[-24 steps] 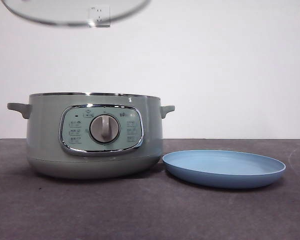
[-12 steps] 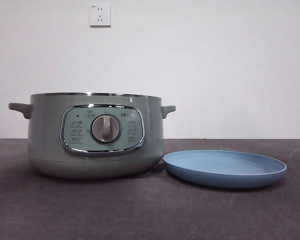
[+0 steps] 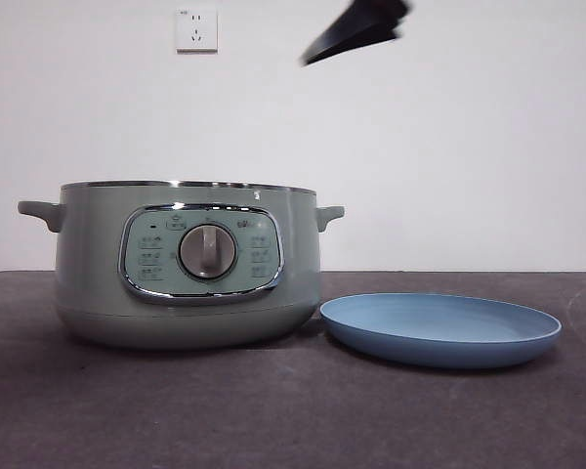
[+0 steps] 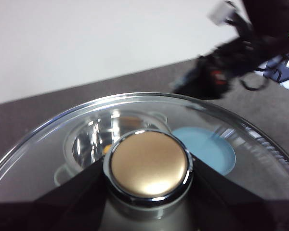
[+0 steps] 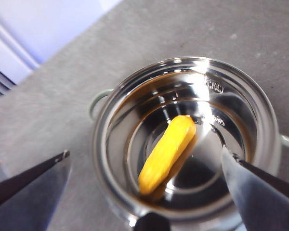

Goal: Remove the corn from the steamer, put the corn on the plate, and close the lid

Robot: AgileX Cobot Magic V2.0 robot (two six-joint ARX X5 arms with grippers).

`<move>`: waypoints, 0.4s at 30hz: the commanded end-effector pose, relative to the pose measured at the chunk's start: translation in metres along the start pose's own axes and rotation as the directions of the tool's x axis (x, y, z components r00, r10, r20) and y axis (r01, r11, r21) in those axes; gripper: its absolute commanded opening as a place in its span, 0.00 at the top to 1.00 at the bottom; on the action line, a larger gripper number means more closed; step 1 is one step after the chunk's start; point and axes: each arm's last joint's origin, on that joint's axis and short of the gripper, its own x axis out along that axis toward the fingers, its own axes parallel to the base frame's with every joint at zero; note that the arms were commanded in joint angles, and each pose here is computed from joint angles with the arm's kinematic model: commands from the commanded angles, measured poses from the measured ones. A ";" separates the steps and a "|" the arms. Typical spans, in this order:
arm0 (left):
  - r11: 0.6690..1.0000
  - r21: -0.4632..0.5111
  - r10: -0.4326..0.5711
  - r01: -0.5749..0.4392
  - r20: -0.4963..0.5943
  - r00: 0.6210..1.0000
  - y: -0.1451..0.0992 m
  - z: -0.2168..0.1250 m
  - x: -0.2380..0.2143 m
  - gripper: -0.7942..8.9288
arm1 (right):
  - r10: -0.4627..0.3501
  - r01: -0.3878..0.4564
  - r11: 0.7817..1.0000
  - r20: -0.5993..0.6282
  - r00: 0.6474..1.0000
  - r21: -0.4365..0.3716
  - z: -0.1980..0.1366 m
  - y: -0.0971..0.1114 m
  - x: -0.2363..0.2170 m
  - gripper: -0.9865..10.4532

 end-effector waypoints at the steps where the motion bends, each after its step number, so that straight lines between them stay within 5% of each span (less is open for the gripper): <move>1: 1.000 0.008 -0.003 0.002 0.050 0.999 -0.001 0.003 -0.007 0.93 | -0.022 0.022 1.000 -0.029 0.999 -0.003 0.012 0.003 0.035 0.40; 12: 1.000 0.023 -0.004 0.004 -0.009 1.000 -0.002 -0.002 -0.008 0.93 | -0.120 0.118 0.993 -0.144 0.982 -0.023 -0.008 -0.005 0.153 0.39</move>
